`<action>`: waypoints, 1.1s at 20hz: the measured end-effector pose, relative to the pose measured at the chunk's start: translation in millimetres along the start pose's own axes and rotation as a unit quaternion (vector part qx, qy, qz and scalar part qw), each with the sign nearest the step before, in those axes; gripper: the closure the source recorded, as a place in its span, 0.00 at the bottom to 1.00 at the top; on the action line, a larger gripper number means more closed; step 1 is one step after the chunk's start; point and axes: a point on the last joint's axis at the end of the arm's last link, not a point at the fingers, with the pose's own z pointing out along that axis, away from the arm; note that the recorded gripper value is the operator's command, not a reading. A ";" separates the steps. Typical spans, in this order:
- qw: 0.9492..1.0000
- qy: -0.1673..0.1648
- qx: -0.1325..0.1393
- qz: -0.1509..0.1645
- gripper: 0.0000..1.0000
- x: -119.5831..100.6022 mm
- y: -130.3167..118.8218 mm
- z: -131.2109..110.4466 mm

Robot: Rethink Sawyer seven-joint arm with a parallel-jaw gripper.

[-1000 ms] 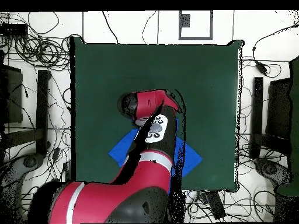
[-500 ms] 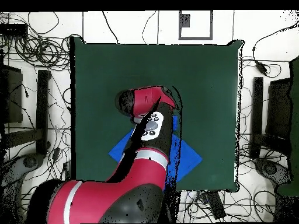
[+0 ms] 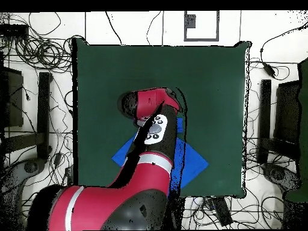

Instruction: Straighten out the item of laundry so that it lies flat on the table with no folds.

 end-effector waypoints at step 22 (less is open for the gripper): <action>0.999 -0.001 -0.033 0.005 0.00 -13.9 50.0 -44.2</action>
